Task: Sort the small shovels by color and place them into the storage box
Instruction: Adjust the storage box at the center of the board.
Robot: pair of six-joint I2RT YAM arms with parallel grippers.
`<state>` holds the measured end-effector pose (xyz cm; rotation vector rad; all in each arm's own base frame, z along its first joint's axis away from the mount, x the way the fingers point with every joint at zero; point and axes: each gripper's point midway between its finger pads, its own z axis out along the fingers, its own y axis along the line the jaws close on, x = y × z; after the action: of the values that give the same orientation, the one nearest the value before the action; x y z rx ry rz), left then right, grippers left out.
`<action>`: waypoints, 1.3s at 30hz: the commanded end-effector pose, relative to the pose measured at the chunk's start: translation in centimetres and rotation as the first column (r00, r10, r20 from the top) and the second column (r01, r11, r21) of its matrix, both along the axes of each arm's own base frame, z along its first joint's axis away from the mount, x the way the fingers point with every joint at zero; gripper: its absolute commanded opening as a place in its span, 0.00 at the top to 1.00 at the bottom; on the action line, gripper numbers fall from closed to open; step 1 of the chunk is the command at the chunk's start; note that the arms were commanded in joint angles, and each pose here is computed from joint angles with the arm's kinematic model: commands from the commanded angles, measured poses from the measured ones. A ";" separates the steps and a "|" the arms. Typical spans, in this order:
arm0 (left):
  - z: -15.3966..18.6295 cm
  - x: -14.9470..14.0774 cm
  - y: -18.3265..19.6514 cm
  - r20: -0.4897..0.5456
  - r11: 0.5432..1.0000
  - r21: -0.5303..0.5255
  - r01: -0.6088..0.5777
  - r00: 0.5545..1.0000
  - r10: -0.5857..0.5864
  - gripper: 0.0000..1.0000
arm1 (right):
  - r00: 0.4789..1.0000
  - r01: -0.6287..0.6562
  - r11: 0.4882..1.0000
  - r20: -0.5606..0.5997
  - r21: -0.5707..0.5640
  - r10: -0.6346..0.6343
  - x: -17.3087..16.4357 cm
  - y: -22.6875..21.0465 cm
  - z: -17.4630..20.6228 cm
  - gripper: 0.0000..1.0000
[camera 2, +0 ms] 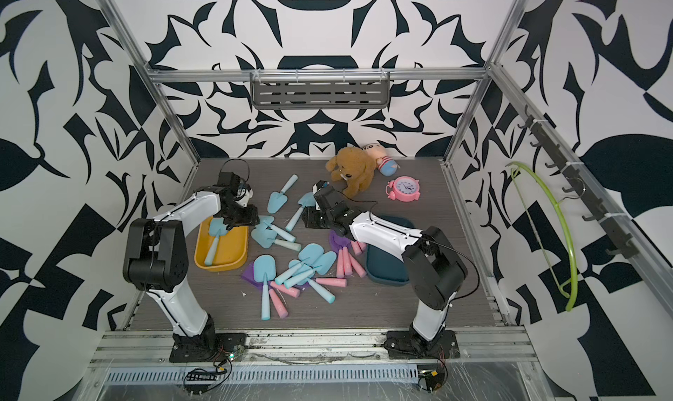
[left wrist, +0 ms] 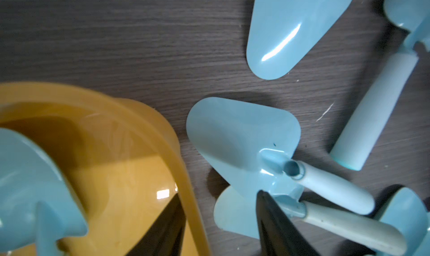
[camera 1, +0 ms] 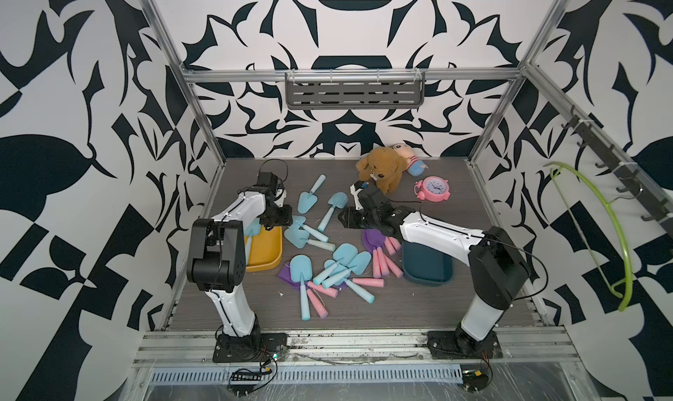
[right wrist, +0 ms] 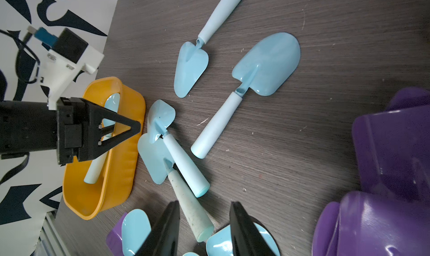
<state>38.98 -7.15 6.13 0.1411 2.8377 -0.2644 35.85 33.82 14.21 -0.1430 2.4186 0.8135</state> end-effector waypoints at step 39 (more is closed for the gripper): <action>7.0 0.5 -8.2 0.122 0.935 0.138 0.326 0.932 -0.342 0.38 | 0.978 0.095 0.994 0.183 0.048 -0.103 0.0 -5.2 5.6 0.60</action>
<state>40.60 -13.31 14.68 0.5192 2.6112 -0.1461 35.40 29.71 17.77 -0.0976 2.3024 0.7816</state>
